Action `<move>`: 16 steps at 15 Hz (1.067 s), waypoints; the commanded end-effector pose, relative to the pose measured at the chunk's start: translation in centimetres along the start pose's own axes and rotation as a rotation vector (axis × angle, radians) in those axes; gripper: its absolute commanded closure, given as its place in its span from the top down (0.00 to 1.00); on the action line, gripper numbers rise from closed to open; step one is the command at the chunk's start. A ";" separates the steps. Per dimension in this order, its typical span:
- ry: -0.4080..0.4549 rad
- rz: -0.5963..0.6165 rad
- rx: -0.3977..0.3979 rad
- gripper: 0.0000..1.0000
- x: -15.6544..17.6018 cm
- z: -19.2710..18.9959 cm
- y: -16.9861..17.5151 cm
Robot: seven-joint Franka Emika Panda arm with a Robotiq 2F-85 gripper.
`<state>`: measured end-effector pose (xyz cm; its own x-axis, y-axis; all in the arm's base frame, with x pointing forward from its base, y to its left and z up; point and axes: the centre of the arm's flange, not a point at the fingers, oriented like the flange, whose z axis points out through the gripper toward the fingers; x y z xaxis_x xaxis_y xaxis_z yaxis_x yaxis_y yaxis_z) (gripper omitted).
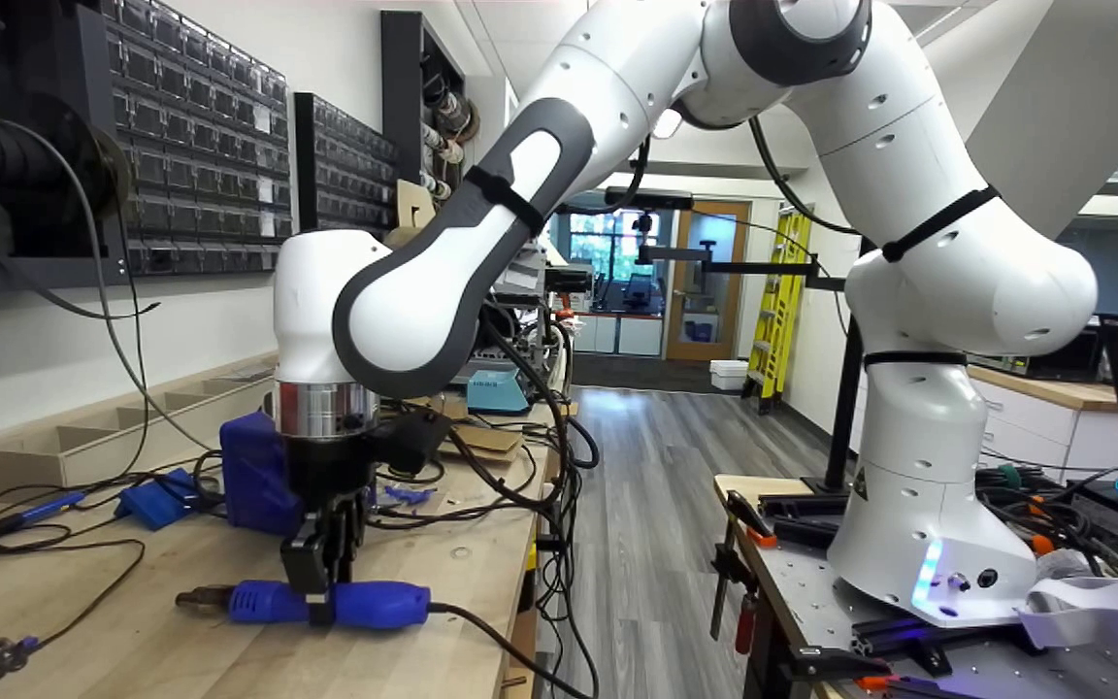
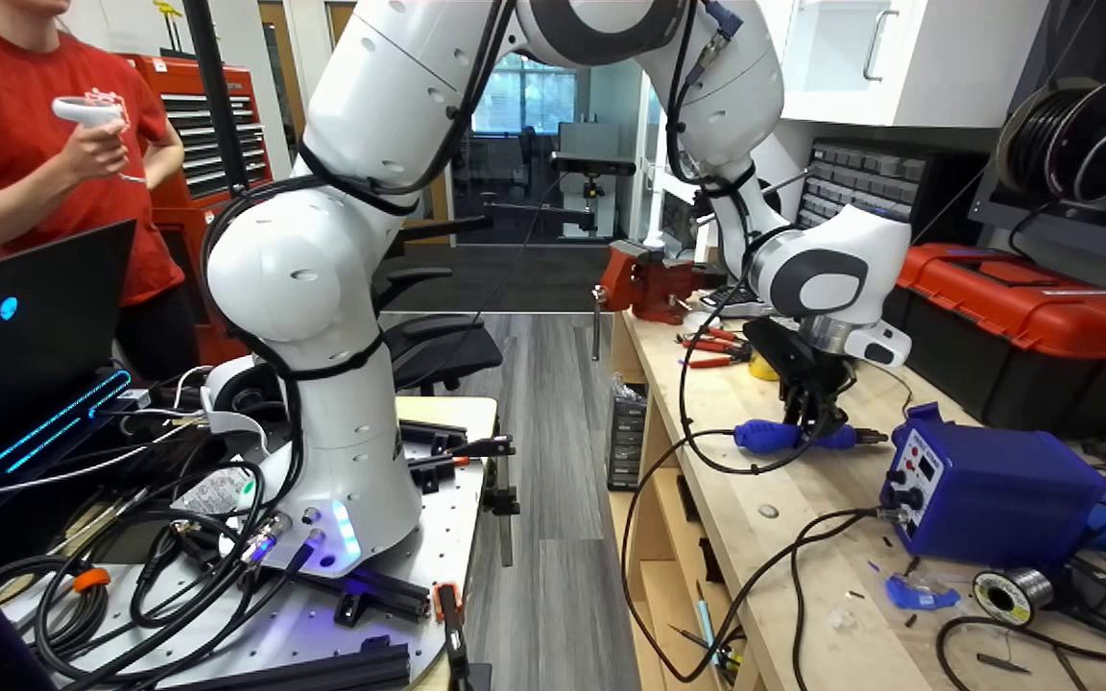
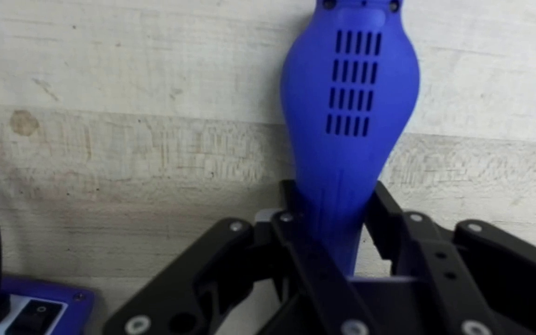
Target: Place the blue handle on the holder
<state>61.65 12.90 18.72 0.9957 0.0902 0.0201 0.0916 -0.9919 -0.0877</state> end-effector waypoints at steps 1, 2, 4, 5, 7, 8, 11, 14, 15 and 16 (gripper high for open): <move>0.040 0.028 -0.016 0.13 -0.8 -2.5 -0.3; 0.064 0.019 -0.015 0.13 -0.9 -3.4 -0.6; 0.103 0.011 -0.011 0.13 -0.7 -4.6 -1.0; 0.121 0.009 -0.008 0.13 -0.5 -5.2 -1.2; 0.164 0.006 -0.004 0.13 -0.2 -6.7 -1.6; 0.185 0.007 -0.003 0.13 0.0 -7.5 -1.7; 0.246 0.017 0.001 0.13 0.4 -9.9 -2.0; 0.300 0.042 -0.001 0.13 0.7 -12.0 -2.2; 0.317 0.053 -0.003 0.13 0.7 -12.5 -2.2; 0.335 0.071 -0.007 0.13 0.7 -13.2 -2.1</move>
<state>63.55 14.18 29.45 0.9574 0.0397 0.2860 0.0736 -0.9913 -0.1089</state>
